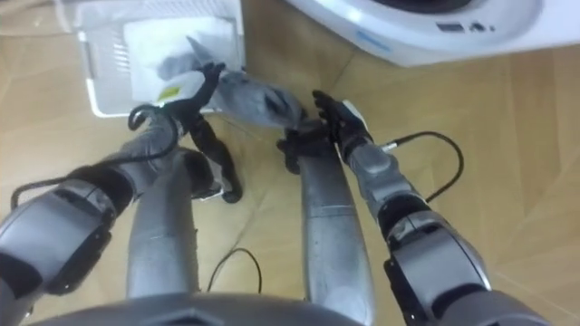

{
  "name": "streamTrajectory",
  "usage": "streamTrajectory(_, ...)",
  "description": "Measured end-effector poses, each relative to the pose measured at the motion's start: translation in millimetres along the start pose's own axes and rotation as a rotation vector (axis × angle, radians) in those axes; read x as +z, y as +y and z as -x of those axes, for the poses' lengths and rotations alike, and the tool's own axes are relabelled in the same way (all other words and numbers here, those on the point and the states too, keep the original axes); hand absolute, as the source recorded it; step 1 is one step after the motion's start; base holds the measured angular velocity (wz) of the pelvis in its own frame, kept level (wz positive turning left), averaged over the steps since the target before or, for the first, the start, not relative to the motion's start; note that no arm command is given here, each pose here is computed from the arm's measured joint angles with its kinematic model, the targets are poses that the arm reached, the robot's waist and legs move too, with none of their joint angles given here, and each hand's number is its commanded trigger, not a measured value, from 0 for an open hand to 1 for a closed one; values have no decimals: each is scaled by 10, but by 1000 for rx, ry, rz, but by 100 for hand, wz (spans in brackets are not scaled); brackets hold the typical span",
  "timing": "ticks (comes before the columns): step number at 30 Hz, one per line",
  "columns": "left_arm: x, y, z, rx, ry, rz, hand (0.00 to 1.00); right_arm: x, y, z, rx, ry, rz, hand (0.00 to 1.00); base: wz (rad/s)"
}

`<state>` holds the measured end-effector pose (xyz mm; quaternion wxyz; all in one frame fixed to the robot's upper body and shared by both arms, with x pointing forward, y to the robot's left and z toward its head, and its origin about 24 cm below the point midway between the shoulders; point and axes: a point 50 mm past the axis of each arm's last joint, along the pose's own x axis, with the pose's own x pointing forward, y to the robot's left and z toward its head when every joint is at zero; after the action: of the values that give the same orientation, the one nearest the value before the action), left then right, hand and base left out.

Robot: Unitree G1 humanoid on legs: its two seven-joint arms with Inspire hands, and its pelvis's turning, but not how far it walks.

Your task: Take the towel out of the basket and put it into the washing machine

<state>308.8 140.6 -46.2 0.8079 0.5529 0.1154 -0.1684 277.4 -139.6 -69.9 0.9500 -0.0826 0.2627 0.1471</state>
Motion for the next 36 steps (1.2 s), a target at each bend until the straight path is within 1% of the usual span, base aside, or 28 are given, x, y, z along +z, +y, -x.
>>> streamTrajectory(5,34,13,-9,6,-30,-51,0,74,127,-27,38,-50,-19,0,-2)
streamTrajectory(11,75,21,-17,9,-51,-57,0,127,156,-29,53,-87,-34,0,1)
streamTrajectory(12,80,26,-18,11,-53,-57,3,134,159,-30,54,-90,-35,0,-4)
streamTrajectory(13,87,32,-20,18,-58,-57,31,150,171,-31,59,-97,-32,0,-11)
streamTrajectory(14,98,35,-21,21,-65,-62,100,158,182,-32,63,-103,-33,0,-10)
streamTrajectory(23,184,116,-50,52,-117,-55,100,165,194,-30,73,-113,-31,0,0)
streamTrajectory(31,89,193,-43,94,-103,-81,100,168,205,-29,79,-118,-26,0,0)
streamTrajectory(36,87,183,-36,100,-110,-89,100,158,207,-29,81,-113,-24,0,0)
